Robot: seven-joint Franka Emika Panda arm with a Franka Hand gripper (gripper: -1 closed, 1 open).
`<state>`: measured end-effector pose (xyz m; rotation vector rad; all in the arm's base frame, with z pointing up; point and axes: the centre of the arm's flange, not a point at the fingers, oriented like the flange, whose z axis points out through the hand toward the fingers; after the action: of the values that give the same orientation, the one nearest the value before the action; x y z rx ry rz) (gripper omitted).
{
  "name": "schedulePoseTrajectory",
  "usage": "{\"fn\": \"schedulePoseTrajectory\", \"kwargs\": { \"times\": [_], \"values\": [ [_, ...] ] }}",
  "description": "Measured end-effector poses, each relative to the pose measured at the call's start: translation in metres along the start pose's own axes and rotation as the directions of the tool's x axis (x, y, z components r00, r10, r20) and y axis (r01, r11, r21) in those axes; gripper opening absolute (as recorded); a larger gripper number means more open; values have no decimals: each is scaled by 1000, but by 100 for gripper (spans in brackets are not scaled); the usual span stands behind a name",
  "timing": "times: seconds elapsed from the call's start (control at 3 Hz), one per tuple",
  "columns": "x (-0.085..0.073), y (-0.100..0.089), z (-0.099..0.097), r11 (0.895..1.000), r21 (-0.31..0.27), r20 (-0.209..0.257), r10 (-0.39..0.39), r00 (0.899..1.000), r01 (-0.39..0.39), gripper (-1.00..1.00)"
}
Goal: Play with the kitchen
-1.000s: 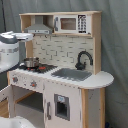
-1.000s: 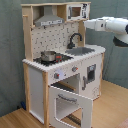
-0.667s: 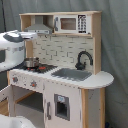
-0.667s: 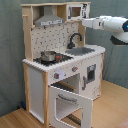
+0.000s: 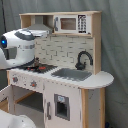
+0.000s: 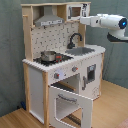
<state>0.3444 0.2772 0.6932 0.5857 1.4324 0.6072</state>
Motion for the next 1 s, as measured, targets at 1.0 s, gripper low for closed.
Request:
{"fn": "schedulePoseTrajectory", "kwargs": {
  "times": [1.0],
  "values": [
    [-31, -7, 72, 999, 30, -16, 25, 1000, -24, 100]
  ]
}}
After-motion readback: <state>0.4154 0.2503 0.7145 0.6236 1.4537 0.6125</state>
